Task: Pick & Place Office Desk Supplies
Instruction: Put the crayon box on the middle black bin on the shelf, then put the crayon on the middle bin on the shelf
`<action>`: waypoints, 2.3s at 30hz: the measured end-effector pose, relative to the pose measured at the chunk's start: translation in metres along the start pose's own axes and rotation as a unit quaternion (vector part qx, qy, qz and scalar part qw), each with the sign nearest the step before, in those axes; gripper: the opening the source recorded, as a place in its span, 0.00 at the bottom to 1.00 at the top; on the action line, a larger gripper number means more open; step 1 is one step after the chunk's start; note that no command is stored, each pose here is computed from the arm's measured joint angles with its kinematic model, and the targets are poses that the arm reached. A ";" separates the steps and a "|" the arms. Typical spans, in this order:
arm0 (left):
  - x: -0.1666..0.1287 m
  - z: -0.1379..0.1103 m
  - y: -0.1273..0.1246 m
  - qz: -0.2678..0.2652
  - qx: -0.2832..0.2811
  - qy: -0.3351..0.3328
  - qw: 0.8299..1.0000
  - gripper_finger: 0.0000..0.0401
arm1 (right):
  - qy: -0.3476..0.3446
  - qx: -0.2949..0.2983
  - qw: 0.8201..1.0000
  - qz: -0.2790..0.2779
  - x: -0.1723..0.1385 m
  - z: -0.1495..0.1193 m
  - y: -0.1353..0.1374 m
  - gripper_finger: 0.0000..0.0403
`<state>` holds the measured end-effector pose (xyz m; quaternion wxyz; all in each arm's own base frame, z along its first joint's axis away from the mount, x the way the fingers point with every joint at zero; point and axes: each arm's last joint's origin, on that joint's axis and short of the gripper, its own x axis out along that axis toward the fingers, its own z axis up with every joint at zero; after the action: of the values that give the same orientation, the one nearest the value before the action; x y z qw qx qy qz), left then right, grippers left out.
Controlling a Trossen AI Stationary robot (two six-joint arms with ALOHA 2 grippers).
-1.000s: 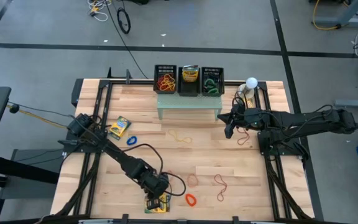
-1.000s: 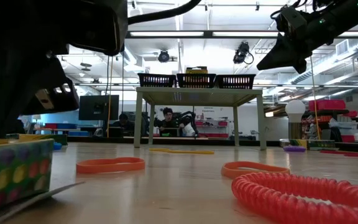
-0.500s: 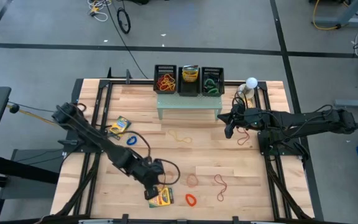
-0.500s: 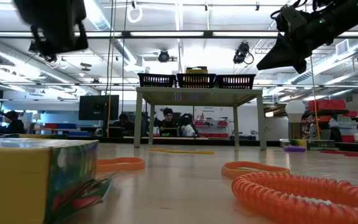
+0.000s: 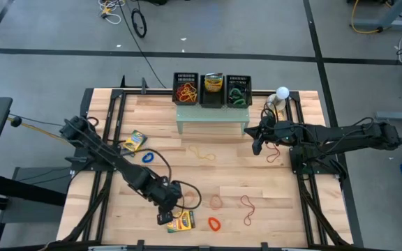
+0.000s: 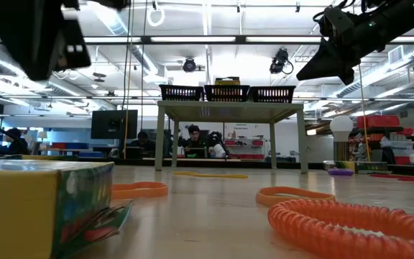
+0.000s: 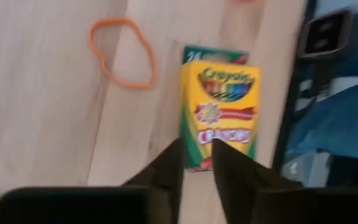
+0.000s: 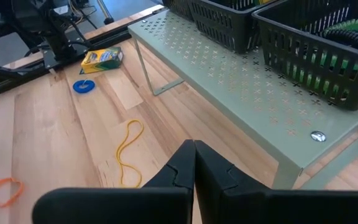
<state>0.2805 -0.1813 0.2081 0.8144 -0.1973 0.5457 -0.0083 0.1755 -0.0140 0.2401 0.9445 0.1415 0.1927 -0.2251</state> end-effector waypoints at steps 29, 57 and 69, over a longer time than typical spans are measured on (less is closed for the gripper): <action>0.087 0.007 -0.002 -0.065 -0.027 0.032 0.997 0.10 | 0.011 -0.018 1.000 0.010 0.000 -0.002 0.000 0.02; -0.017 0.035 0.011 0.046 -0.033 -0.187 0.981 0.00 | 0.006 0.004 1.000 0.014 0.000 0.000 0.001 0.02; 0.000 0.004 0.012 0.012 0.002 -0.129 0.992 0.00 | 0.168 0.104 0.973 0.117 0.032 -0.032 0.030 0.16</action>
<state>0.2820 -0.1689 0.2055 0.8782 -0.1890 0.4387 0.0257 0.2063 0.0112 0.2033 0.8984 0.2960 0.3068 -0.1050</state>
